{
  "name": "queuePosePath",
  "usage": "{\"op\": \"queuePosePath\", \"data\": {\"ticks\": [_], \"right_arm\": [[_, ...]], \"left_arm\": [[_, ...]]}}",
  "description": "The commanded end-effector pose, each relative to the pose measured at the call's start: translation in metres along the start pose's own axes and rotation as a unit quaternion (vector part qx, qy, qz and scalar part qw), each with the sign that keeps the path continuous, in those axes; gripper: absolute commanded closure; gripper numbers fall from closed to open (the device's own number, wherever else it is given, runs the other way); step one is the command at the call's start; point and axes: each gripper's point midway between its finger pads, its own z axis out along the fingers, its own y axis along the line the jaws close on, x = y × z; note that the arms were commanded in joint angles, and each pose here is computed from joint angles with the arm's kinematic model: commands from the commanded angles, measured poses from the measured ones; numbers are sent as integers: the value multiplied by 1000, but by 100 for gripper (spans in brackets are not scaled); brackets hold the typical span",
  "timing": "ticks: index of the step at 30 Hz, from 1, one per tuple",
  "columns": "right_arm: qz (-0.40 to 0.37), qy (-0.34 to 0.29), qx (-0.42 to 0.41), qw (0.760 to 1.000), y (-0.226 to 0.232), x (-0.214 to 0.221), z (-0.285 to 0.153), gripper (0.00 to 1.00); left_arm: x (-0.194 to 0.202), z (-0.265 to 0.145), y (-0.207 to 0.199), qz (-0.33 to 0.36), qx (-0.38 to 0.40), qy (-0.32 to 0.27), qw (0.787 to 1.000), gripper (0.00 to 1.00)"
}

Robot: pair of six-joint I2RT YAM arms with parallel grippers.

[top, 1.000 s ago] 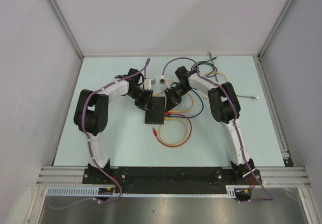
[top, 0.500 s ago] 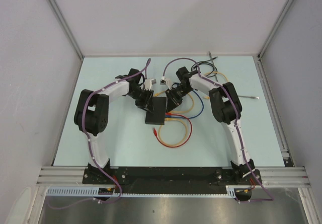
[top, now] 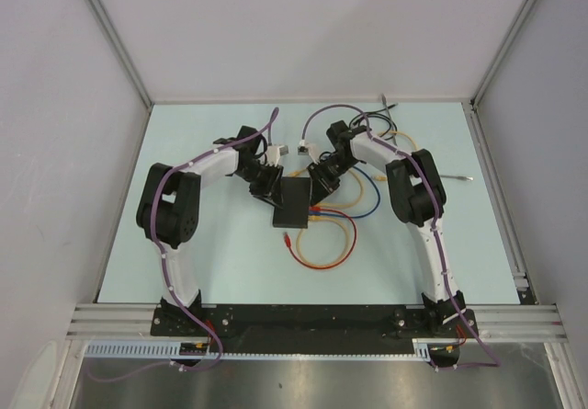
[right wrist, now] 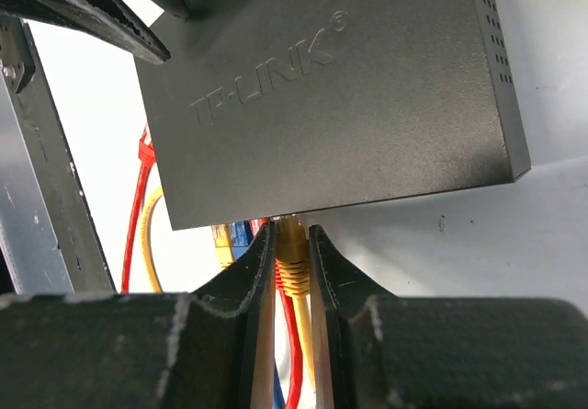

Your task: Pull the plug from the switch port

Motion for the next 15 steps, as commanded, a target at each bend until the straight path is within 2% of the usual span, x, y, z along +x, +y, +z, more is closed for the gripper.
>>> {"op": "queuePosePath", "data": {"ticks": [1,6,8,9,10,12,13,15], "right_arm": [[-16,38,75,996,-40,22,-18,100],[-17,72,62,995,-35,47,-8,100],[-8,76,53,996,-34,53,-3,100],[3,78,53,996,-36,55,0,100],[10,76,55,996,-38,54,0,96],[29,60,53,996,-40,48,-1,84],[38,49,44,997,-38,43,-2,72],[56,31,42,997,-43,35,-6,63]], "left_arm": [[25,13,26,5,-46,39,998,68],[25,16,27,1,-43,42,998,68],[19,12,22,5,-37,35,999,75],[14,9,11,12,-8,27,1000,81],[8,5,0,18,17,15,1000,97],[-1,-8,-32,33,90,-8,995,100],[-2,-10,-38,34,101,-9,994,100],[2,-7,-37,30,97,3,995,100]]}}
